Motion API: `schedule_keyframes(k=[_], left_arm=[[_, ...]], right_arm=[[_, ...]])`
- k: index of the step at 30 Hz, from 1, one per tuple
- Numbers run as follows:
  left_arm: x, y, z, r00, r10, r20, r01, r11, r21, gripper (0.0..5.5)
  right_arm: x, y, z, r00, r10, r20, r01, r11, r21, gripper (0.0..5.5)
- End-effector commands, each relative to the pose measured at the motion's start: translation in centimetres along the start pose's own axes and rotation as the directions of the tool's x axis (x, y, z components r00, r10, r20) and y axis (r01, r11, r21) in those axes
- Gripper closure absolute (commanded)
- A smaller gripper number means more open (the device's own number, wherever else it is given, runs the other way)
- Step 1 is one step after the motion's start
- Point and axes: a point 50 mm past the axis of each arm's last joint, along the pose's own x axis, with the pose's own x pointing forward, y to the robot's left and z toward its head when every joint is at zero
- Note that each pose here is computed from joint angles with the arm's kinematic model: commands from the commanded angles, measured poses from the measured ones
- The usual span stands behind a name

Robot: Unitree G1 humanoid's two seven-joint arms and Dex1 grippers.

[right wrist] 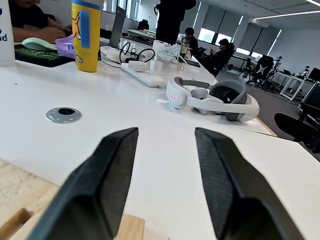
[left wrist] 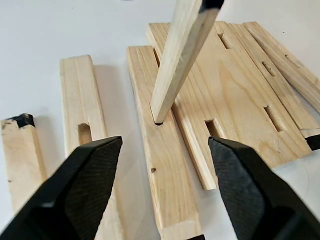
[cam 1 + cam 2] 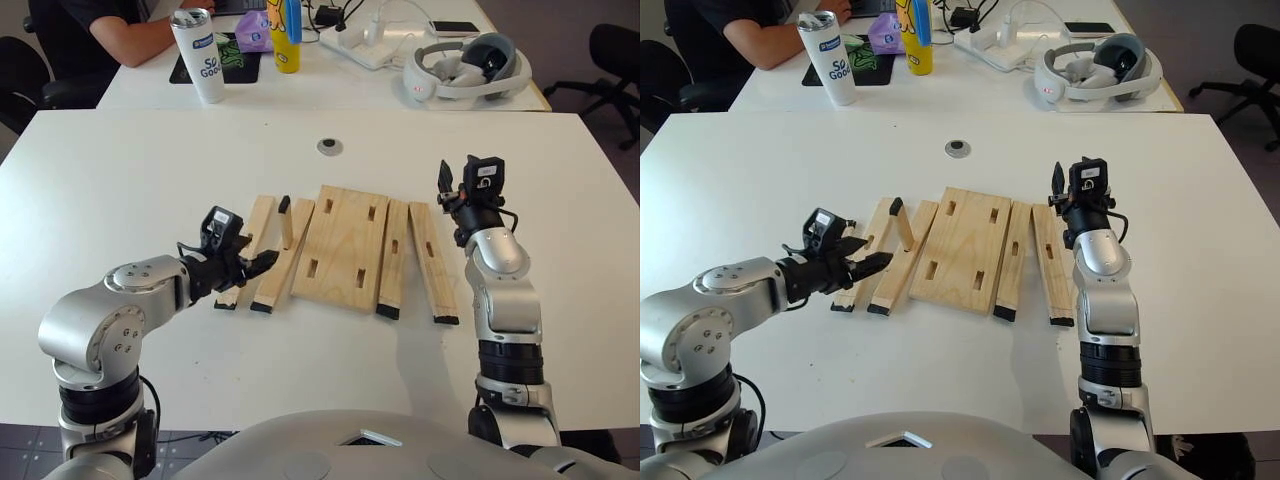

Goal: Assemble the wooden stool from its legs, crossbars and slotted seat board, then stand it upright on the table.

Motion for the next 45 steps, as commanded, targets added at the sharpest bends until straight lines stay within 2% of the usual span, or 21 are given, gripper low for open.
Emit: schedule_keyframes(k=[1,10,28,37,42,45], left_arm=[[1.0,-0.7,-1.3,0.999,0.051,-0.017,-0.052,0.998,-0.024,2.30],[2.2,-1.4,-2.1,0.989,0.149,-0.014,-0.149,0.989,0.000,2.30],[3.6,-1.1,-3.6,0.980,0.172,-0.097,-0.172,0.985,0.007,2.30],[4.0,-1.4,-2.1,0.989,0.149,-0.023,-0.148,0.989,0.028,3.46],[4.0,-1.0,-1.4,0.986,0.165,0.017,-0.166,0.986,0.034,3.46],[3.9,-0.9,0.4,0.977,0.177,0.117,-0.181,0.983,0.027,3.46]], right_arm=[[0.8,1.0,0.7,0.998,0.066,0.014,-0.066,0.998,-0.002,3.40],[1.4,1.8,1.1,0.991,0.131,0.017,-0.131,0.991,-0.009,3.40],[1.3,2.6,1.2,0.985,0.171,0.005,-0.171,0.985,0.002,3.40],[1.4,2.7,1.2,0.985,0.174,-0.001,-0.174,0.985,0.006,3.40],[1.6,2.6,1.3,0.986,0.169,0.004,-0.169,0.986,0.011,3.40],[1.7,2.5,1.2,0.985,0.172,0.001,-0.172,0.985,0.019,3.40]])
